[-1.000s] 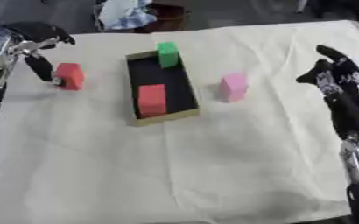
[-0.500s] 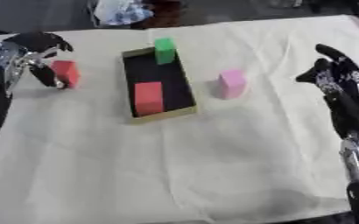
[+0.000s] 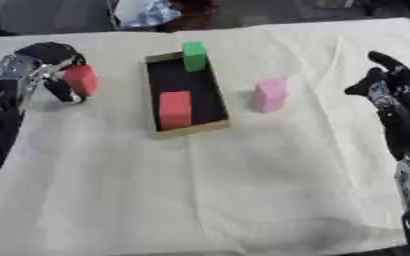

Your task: Pick up objects on the table and place them in the box.

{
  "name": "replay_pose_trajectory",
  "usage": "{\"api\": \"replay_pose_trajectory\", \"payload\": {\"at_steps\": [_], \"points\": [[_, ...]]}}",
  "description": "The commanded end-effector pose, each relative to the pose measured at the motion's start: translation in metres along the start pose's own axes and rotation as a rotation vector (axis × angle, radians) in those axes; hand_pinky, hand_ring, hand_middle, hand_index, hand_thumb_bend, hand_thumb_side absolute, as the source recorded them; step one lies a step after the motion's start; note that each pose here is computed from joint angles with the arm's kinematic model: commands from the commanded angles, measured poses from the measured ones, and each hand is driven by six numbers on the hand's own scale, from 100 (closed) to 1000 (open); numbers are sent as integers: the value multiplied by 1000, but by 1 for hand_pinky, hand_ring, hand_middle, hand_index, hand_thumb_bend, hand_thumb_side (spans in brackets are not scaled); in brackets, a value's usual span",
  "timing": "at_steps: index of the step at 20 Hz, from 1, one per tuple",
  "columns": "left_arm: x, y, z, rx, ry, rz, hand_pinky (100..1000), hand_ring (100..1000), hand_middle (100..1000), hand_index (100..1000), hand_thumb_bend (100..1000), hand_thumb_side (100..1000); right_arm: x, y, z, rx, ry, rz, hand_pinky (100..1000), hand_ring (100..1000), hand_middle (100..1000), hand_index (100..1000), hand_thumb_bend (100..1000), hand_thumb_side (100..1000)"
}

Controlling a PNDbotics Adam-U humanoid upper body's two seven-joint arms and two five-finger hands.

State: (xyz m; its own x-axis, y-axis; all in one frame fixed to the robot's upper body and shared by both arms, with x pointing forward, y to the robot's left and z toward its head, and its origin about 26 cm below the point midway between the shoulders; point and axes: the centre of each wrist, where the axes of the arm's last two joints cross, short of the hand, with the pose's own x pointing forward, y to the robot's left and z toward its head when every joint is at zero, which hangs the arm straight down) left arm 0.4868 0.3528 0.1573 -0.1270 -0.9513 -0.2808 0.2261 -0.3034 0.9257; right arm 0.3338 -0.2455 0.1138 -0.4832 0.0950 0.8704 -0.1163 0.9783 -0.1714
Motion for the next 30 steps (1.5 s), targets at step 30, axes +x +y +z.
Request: {"api": "replay_pose_trajectory", "payload": {"at_steps": [30], "points": [[86,110,6,264,-316,-48,677,516,495,649,316,212,3,0,0,5,-9,0,719,580,467,867,100,518]]}}
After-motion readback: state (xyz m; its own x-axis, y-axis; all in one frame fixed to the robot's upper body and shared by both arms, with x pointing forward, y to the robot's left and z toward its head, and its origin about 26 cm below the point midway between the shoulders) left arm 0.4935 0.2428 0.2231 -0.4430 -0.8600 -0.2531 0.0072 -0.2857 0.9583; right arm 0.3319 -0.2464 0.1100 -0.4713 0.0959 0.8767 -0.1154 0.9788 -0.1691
